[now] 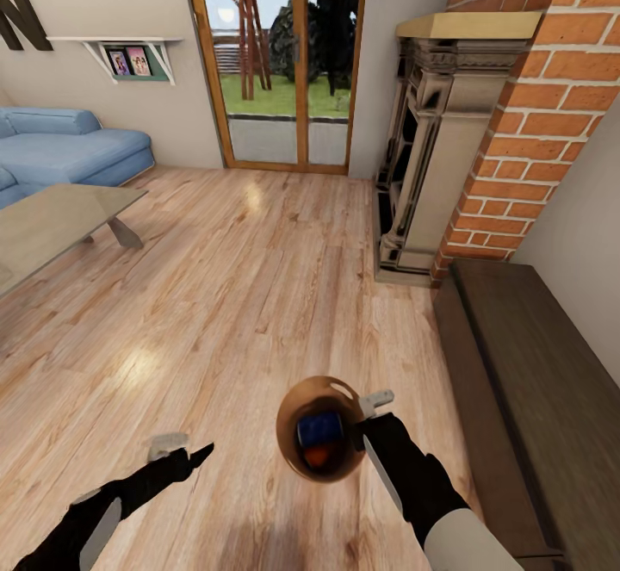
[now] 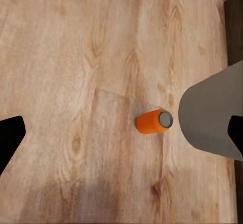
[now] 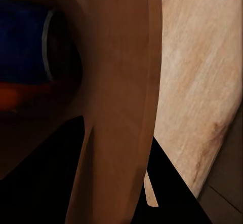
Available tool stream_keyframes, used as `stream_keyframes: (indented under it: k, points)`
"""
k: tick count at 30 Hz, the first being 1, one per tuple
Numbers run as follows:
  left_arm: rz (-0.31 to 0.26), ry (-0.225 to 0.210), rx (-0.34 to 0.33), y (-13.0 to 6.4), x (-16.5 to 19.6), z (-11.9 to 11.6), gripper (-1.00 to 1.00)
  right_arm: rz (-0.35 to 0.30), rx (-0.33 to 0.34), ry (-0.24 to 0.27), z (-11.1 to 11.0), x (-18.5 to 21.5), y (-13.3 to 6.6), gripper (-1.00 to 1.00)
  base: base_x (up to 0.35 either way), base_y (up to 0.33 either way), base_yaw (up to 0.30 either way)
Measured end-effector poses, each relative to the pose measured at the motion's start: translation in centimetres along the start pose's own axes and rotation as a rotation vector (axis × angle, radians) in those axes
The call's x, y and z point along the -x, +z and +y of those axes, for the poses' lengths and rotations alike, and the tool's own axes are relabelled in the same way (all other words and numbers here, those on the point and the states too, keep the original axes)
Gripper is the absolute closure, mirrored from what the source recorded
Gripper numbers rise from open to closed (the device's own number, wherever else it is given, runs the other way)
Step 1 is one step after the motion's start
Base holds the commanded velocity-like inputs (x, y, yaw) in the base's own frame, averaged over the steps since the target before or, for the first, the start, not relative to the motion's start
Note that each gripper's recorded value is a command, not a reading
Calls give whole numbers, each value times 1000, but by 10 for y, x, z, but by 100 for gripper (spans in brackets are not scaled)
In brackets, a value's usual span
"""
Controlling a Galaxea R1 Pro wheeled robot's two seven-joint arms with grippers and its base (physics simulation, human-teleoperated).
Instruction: Put the three can of soda from the living room inside the tash can in the kitchen.
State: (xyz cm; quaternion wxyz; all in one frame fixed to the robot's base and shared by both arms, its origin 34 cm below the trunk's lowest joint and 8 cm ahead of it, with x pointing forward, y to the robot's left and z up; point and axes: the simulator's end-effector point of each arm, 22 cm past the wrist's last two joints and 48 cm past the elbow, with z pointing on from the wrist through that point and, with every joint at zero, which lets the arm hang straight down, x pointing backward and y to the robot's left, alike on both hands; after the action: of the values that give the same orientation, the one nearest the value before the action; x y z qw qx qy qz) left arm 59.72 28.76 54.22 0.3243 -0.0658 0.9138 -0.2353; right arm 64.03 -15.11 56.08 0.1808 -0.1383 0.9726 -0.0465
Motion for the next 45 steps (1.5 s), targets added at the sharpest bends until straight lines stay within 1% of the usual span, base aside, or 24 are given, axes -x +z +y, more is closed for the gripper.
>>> stream_keyframes:
  k: [3,5,8,9,12,13,15,16,17,20,22,24,29,45]
  points:
    - [4,11,31,8,-6,-5,-100,-19,-3,12,-6,8,-4,100,0,0,0]
    - [4,9,46,12,-9,-8,-100,-33,-28,3,-17,13,-6,100,0,0,0]
    - [4,3,99,18,-13,-6,-100,-41,-55,-1,-33,15,-7,100,0,0,0]
    - [-1,1,129,20,-14,-4,-100,-40,-48,26,-37,14,-6,100,0,0,0]
    - [-21,6,170,23,-13,-1,-100,-32,-65,80,-55,11,-6,100,0,0,0]
    - [-37,14,186,24,-11,-1,-100,-17,-66,131,-65,6,-4,100,0,0,0]
    - [-48,21,195,25,-9,-2,-100,7,-99,141,-81,-1,-4,100,0,0,0]
    - [-52,24,198,25,-9,-2,-100,16,-100,154,-83,-3,-4,100,0,0,0]
    - [-57,28,204,26,-8,-3,-100,24,-87,184,-85,-4,-5,100,0,0,0]
    - [-62,33,217,26,-7,-2,-100,16,-84,215,-90,1,-10,100,0,0,0]
    - [-63,35,221,27,-7,-2,-100,10,-100,211,-96,4,-13,100,0,0,0]
    - [-72,40,226,27,-6,-1,-100,2,-99,222,-99,8,-16,100,0,0,0]
    - [-89,46,228,25,-2,0,-100,0,-95,228,-98,9,-17,100,0,0,0]
    - [-95,50,225,25,0,0,-100,-2,-92,228,-97,10,-17,100,0,0,0]
